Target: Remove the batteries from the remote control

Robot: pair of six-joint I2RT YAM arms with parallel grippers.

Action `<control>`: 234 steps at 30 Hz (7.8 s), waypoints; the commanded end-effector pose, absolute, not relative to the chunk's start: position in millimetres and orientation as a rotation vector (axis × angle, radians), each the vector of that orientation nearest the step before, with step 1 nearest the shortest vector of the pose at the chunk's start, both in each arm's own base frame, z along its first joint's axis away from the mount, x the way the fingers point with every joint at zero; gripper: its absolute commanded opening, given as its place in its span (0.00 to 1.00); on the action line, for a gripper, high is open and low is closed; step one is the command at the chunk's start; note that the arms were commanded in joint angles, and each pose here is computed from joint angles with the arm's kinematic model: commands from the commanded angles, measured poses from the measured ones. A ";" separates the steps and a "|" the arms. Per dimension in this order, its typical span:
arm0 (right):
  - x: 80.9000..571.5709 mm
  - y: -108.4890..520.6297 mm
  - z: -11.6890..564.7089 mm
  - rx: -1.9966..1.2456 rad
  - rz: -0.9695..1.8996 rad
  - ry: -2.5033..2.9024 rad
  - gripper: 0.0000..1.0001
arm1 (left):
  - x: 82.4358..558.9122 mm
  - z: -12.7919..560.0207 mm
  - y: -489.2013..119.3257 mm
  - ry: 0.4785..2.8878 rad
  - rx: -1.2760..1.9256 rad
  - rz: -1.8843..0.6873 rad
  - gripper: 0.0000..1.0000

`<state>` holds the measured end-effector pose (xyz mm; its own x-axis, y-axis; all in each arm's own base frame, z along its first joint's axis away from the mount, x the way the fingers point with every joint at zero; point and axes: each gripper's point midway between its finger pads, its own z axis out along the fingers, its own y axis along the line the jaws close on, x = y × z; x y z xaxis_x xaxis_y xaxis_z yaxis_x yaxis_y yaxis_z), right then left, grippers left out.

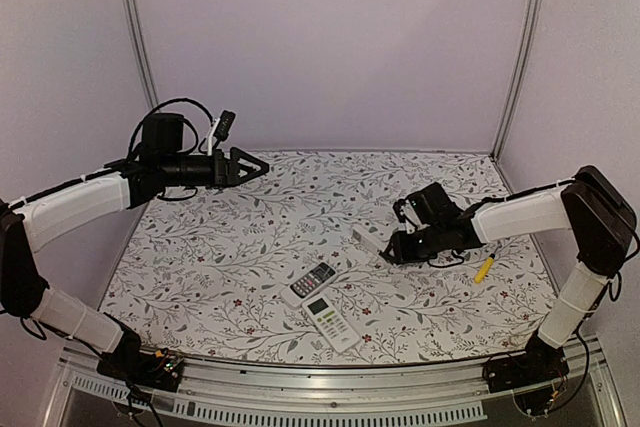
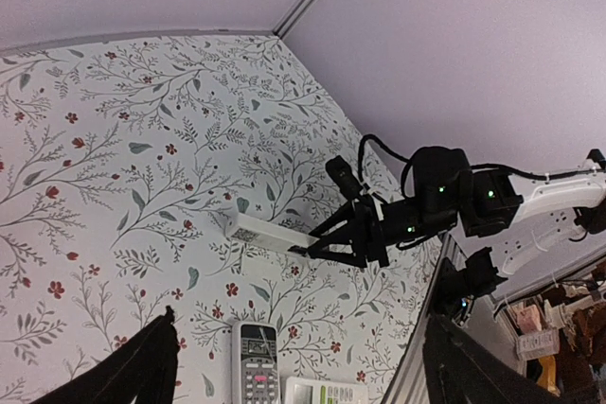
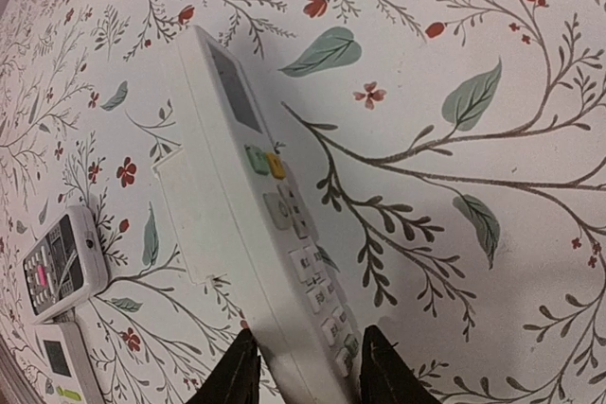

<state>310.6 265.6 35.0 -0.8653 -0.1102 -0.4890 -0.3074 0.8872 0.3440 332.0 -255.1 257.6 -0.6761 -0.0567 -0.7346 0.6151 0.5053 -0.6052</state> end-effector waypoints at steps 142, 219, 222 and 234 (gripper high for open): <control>311.7 301.7 55.8 -0.407 0.289 2.562 0.73 | 329.9 254.3 -255.6 2.051 0.461 -1.218 0.89; 259.7 42.4 34.6 0.739 -0.015 2.501 0.71 | 329.3 292.5 -233.2 1.913 0.437 -1.025 0.90; 259.6 42.3 27.2 0.742 -0.031 2.517 0.67 | 329.1 292.2 -233.5 1.915 0.437 -1.027 0.90; 260.9 42.8 10.0 0.739 -0.070 2.560 0.44 | 330.3 290.0 -233.1 1.922 0.433 -1.023 0.90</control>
<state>260.5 43.3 14.6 -0.7448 0.4828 -0.4607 0.5085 0.8576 0.0766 331.1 -234.7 295.9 -0.5396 -0.1087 -0.8349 0.6414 0.5893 -0.4913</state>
